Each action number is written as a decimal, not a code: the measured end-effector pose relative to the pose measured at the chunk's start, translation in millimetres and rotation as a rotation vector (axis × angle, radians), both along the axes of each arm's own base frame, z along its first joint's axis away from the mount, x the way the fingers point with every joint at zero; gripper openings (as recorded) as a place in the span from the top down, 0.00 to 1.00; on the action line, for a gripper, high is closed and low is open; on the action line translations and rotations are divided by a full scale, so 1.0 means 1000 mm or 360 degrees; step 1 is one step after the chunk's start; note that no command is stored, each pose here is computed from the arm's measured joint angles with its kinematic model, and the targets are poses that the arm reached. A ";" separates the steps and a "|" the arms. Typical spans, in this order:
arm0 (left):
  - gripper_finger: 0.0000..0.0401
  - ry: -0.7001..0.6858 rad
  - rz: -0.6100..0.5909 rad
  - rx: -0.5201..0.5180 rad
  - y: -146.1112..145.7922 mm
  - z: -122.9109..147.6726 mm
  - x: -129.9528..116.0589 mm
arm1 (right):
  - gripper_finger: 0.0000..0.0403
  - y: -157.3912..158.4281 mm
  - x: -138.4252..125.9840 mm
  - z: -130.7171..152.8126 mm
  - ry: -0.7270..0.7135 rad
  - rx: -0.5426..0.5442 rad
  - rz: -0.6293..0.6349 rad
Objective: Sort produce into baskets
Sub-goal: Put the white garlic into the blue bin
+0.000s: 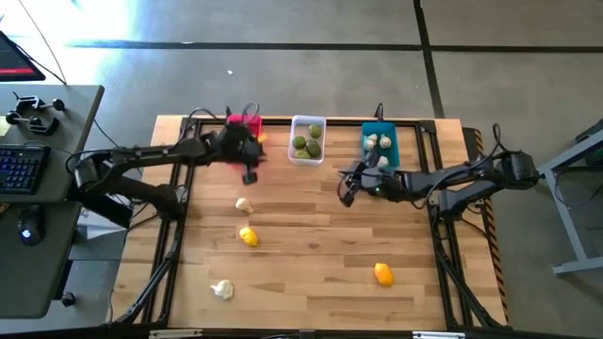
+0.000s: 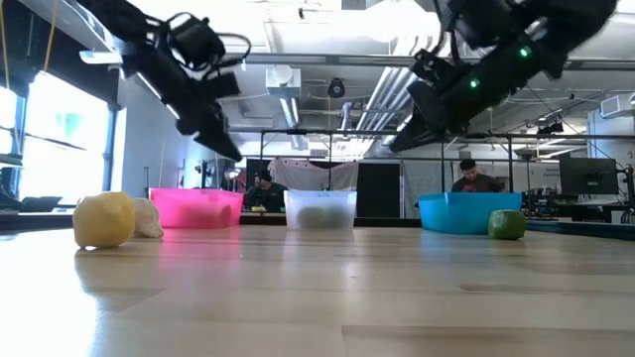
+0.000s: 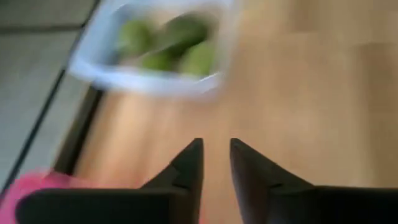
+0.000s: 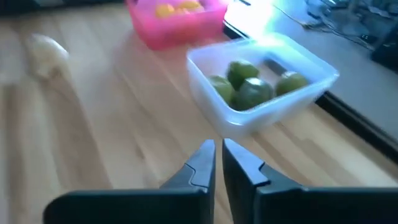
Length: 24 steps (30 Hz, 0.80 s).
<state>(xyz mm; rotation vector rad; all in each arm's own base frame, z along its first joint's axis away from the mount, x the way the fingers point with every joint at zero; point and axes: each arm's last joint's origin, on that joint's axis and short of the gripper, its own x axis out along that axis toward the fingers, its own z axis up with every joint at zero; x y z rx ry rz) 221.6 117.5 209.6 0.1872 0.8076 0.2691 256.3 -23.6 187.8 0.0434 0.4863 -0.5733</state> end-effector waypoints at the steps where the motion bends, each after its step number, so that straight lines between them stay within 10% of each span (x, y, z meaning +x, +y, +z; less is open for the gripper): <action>1: 0.87 -0.0014 -0.0070 -0.0017 -0.008 0.001 0.002 | 0.95 0.000 -0.002 -0.004 -0.0059 0.0015 0.0012; 10: 0.98 0.0241 -0.0498 -0.0111 -0.075 -0.004 0.004 | 0.98 0.003 -0.022 -0.028 -0.0340 0.0117 0.0104; 24: 0.60 0.0904 -0.0403 -0.0135 -0.111 -0.021 -0.010 | 1.00 0.004 -0.022 -0.028 -0.0340 0.0130 0.0135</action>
